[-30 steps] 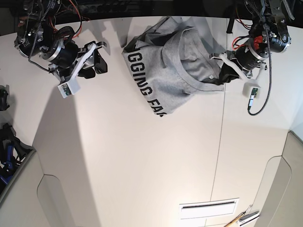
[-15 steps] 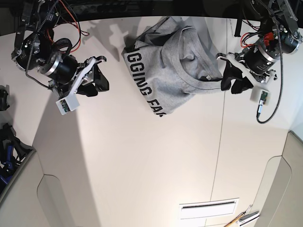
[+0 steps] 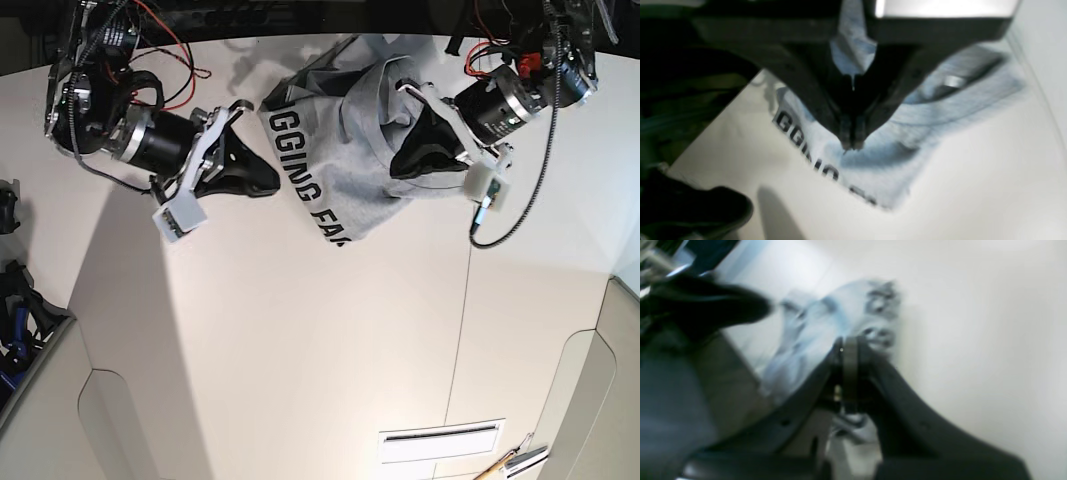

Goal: Fold the T-shirt properly
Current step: 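Grasp the shirt with both grippers and gather it together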

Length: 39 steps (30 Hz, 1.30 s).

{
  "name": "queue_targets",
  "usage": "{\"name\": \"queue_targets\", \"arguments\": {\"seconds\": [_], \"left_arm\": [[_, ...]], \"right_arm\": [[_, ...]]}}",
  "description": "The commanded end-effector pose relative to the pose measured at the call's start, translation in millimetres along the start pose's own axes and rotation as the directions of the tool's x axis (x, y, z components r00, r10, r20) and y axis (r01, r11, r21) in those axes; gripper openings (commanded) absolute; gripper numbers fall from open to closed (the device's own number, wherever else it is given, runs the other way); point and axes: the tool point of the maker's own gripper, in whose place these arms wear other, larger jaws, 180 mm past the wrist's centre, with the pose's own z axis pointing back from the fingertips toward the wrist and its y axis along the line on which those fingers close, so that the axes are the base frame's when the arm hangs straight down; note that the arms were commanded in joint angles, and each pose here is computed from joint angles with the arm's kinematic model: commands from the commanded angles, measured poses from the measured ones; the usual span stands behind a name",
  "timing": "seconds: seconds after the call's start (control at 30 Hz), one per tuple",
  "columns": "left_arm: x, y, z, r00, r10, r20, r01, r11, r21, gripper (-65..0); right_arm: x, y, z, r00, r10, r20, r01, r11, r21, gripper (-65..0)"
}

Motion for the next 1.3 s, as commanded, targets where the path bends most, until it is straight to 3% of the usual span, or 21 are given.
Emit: {"name": "queue_targets", "arguments": {"seconds": [0.0, 0.13, 0.2, 0.33, 0.47, 0.63, 0.8, 0.93, 1.03, 1.13, 1.27], "left_arm": [[2, -1, -6, 1.000, 0.001, 0.016, 0.000, 1.000, -0.016, -65.0], [-33, 12, -34, 0.994, 0.074, -0.082, -0.075, 0.997, -0.013, -65.0], [-49, 20, -43, 0.985, 0.119, -0.126, -0.120, 0.993, 0.000, -65.0], [-66, 32, -42, 0.975, 0.129, -0.180, -0.122, 0.991, 0.047, -65.0], [-68, 43, -37, 0.975, 0.122, -0.188, -0.107, 0.990, 0.088, -65.0], [-67, 47, -36, 0.975, 0.126, -0.182, -0.109, 0.989, 0.098, -65.0], [-45, 37, -34, 0.987, 0.104, -0.124, -0.099, 0.994, 0.043, -65.0], [-1, 13, -23, 1.000, -0.003, -0.009, 0.003, 1.000, -0.026, -65.0], [35, -6, -10, 0.990, -0.117, 0.084, 0.120, 0.992, -0.036, -65.0], [58, -15, 3, 0.969, -0.199, 0.144, 0.201, 0.980, -0.002, -65.0], [62, 5, 13, 0.963, -0.234, 0.131, 0.223, 0.970, 0.095, -65.0]], "right_arm": [[4, 12, -3, 1.000, 0.014, 0.022, -0.014, 0.999, 0.037, -65.0], [-30, 30, -24, 0.995, 0.015, -0.096, -0.006, 0.996, 0.085, -65.0], [-52, 19, -35, 0.985, 0.007, -0.170, 0.000, 0.999, 0.040, -65.0], [-104, -20, -41, 0.944, -0.111, -0.312, 0.084, 0.992, -0.097, -65.0], [-123, -39, -31, 0.920, -0.183, -0.348, 0.139, 0.979, -0.146, -65.0], [-104, -55, -9, 0.936, -0.211, -0.283, 0.163, 0.970, -0.182, -65.0], [-68, -61, 9, 0.971, -0.158, -0.180, 0.117, 0.969, -0.217, -65.0], [-36, -42, 10, 0.992, -0.089, -0.085, 0.076, 0.987, -0.140, -65.0], [-15, -34, 9, 0.998, -0.047, -0.031, 0.044, 0.995, -0.089, -65.0], [3, -26, 2, 1.000, 0.006, -0.003, -0.007, 0.999, -0.043, -65.0], [20, 2, -19, 0.993, 0.122, -0.008, -0.121, 0.991, 0.060, -65.0]]}}
